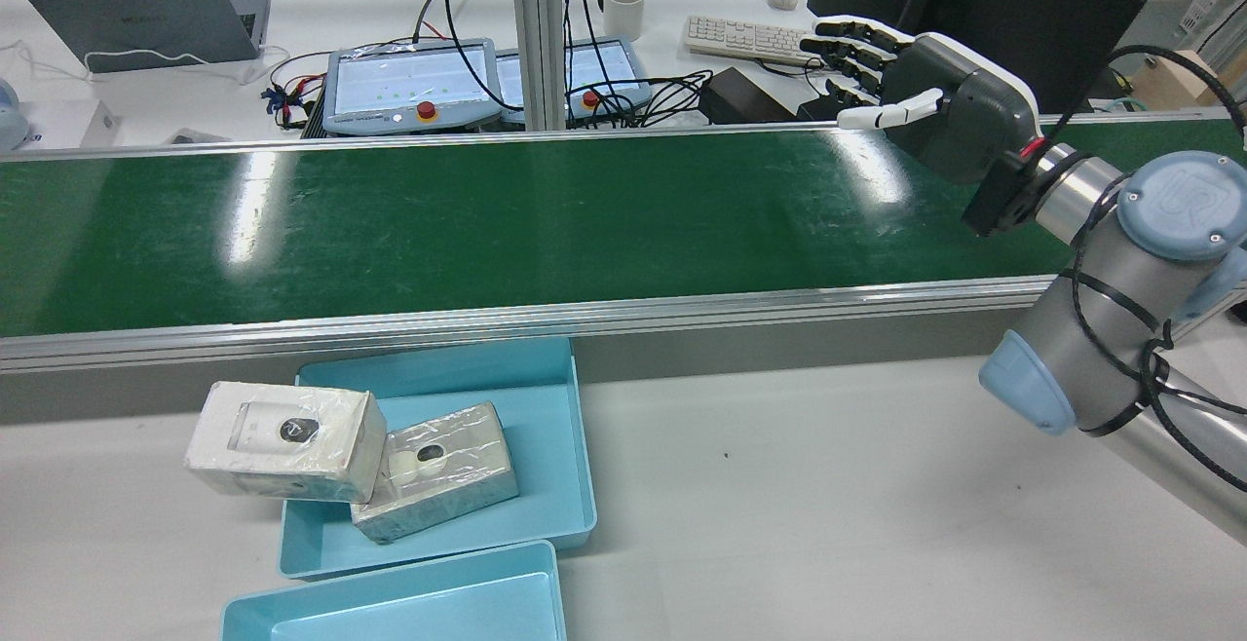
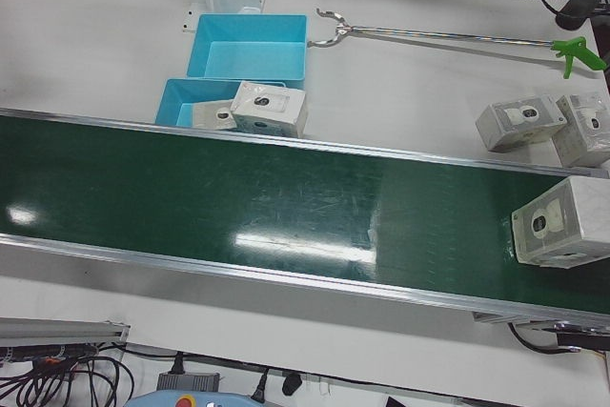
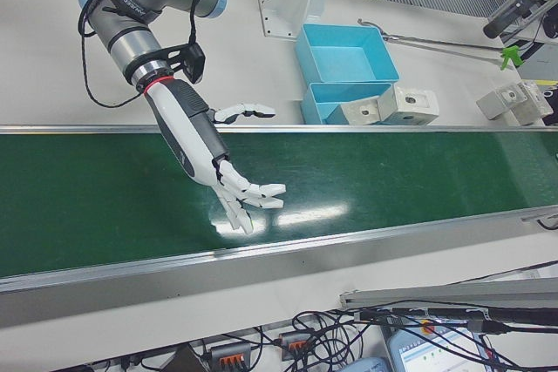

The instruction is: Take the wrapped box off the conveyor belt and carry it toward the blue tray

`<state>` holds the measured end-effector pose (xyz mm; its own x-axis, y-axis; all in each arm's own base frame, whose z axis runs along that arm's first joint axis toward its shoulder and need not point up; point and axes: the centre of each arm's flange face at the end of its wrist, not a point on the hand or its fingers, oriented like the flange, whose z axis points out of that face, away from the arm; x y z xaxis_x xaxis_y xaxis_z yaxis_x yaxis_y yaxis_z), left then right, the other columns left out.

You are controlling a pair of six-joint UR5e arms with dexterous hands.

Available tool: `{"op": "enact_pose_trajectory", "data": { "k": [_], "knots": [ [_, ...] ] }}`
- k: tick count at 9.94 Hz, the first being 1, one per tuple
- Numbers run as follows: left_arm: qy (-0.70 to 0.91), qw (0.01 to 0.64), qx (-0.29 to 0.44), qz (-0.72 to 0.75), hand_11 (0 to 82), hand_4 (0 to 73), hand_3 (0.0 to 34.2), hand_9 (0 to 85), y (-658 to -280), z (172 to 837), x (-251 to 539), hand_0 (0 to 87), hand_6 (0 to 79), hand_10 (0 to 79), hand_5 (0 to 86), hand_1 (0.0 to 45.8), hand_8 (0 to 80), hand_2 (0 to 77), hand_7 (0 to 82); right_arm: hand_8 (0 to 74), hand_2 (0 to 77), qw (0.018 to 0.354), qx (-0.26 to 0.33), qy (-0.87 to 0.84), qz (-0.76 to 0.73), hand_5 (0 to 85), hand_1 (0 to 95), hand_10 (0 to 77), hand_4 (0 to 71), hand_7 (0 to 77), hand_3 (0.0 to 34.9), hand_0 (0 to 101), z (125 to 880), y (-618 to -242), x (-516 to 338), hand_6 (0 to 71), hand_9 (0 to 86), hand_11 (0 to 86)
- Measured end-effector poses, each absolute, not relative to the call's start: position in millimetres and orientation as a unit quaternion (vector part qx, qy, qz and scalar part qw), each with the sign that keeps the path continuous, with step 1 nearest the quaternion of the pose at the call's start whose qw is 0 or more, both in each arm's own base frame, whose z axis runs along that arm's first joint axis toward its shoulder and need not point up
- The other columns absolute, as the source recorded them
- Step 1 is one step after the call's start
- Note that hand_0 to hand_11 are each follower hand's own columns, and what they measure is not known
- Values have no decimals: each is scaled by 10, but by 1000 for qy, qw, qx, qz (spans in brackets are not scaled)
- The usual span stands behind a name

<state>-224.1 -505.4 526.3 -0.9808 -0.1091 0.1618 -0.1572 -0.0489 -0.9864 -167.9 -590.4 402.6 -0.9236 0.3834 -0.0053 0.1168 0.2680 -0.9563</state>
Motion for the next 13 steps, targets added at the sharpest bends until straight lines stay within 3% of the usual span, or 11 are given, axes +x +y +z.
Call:
{"op": "enact_pose_trajectory", "data": {
  "k": [1,2,5,7,8,9,13],
  "knots": [
    [-689,17,97,718,0,0,0,0,-5055,5263,-2241,0,0,0,11,0,0,5,0,0,191,112,-160,-792,578,284,191,0,87,202,119,508,4077,-5899,-1676,22,49,16],
    [-689,17,97,718,0,0,0,0,-5054,5263,-2241,0,0,5,11,0,0,5,5,0,175,110,-162,-797,571,256,169,0,71,169,89,494,4112,-5898,-1677,27,49,11],
    [-689,17,97,718,0,0,0,0,-5054,5263,-2241,0,0,5,11,0,0,5,5,0,164,105,-166,-805,560,278,158,16,87,191,75,488,4205,-5922,-1696,33,49,44],
    [-689,17,97,718,0,0,0,0,-5054,5263,-2241,0,0,5,11,0,0,5,0,0,158,101,-170,-809,554,273,153,38,115,191,16,479,4241,-5954,-1705,33,54,49],
    [-689,17,97,718,0,0,0,0,-5055,5263,-2241,0,0,5,11,0,0,5,5,0,158,100,-171,-809,553,273,153,38,115,191,16,479,4248,-5960,-1708,33,54,49],
    [-689,17,97,718,0,0,0,0,-5054,5263,-2241,0,0,5,11,0,0,5,0,0,169,99,-172,-809,554,295,153,16,164,213,14,489,4258,-5964,-1710,60,65,33],
    [-689,17,97,718,0,0,0,0,-5055,5263,-2241,0,0,5,11,0,0,5,0,0,180,99,-172,-808,555,295,153,5,164,235,38,490,4282,-5968,-1696,60,65,33]
  ]
}}
